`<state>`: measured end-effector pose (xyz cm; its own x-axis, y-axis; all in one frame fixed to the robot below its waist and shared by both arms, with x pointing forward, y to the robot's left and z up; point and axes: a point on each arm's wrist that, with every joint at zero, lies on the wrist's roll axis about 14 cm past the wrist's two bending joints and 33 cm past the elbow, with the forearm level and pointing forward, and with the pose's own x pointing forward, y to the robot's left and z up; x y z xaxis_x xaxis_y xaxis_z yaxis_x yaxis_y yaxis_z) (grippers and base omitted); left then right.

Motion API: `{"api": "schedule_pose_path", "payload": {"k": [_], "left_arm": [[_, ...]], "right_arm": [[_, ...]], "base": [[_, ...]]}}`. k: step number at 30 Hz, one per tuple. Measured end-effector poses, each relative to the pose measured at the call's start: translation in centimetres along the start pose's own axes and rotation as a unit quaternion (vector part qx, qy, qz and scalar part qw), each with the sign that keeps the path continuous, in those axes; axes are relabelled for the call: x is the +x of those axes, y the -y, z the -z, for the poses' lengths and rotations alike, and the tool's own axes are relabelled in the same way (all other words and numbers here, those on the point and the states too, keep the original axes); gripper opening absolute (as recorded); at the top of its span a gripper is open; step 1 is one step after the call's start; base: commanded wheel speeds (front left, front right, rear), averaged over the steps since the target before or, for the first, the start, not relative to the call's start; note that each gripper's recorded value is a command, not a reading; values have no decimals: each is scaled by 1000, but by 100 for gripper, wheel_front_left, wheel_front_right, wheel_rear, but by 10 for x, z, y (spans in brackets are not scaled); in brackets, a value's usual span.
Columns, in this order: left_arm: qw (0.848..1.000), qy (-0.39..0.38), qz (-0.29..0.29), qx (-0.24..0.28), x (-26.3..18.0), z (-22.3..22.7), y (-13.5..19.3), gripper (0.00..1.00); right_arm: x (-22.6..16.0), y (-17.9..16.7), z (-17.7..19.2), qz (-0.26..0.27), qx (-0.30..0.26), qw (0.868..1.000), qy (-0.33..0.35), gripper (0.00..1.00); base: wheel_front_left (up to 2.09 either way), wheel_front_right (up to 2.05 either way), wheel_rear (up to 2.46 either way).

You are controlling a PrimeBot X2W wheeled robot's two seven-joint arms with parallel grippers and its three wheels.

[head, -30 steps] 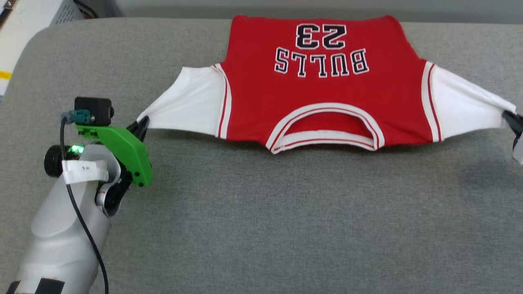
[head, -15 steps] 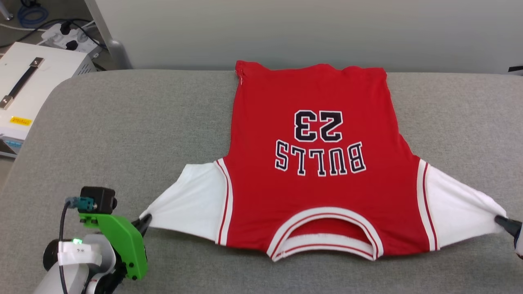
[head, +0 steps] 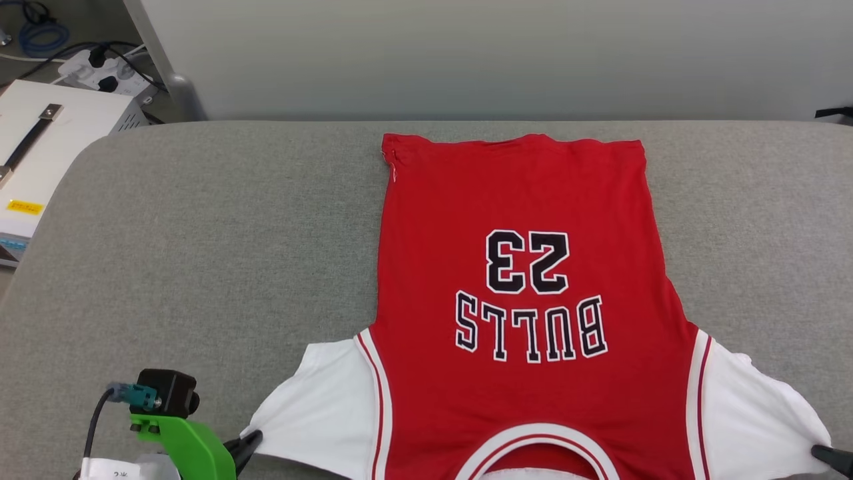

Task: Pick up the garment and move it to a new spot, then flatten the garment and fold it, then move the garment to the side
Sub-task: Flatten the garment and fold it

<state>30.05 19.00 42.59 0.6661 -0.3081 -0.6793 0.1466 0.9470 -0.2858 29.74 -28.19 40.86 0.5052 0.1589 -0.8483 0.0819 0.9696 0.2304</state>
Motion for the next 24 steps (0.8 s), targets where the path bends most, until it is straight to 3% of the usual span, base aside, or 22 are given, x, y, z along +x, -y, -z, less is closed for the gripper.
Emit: {"api": "schedule_pose_path", "payload": {"k": [2,3,4,5,10,17,24], "left_arm": [[1000,-7,10,2,-1,-2,6,0],[1000,-11,16,5,-1,-2,9,0],[1000,-15,24,6,-2,-2,13,0],[999,-20,35,4,-2,-2,18,0],[998,-36,58,10,-2,-5,29,0],[997,-44,60,36,-1,-14,39,0],[995,-58,60,50,9,-14,43,0]], "right_arm": [[0,-3,-4,0,-1,1000,1,0],[0,-4,-5,-1,-1,1000,1,20],[0,-8,-8,-4,-7,1000,3,52],[1,-11,-9,-7,-11,1000,-2,100],[4,-25,-37,-20,-32,999,6,100],[11,-71,-112,-66,-79,993,49,100],[41,-99,-170,-73,-115,990,33,100]], "base": [[0,0,0],[0,0,0],[0,0,0],[0,0,0],[0,0,0],[0,0,0],[0,0,0]]}}
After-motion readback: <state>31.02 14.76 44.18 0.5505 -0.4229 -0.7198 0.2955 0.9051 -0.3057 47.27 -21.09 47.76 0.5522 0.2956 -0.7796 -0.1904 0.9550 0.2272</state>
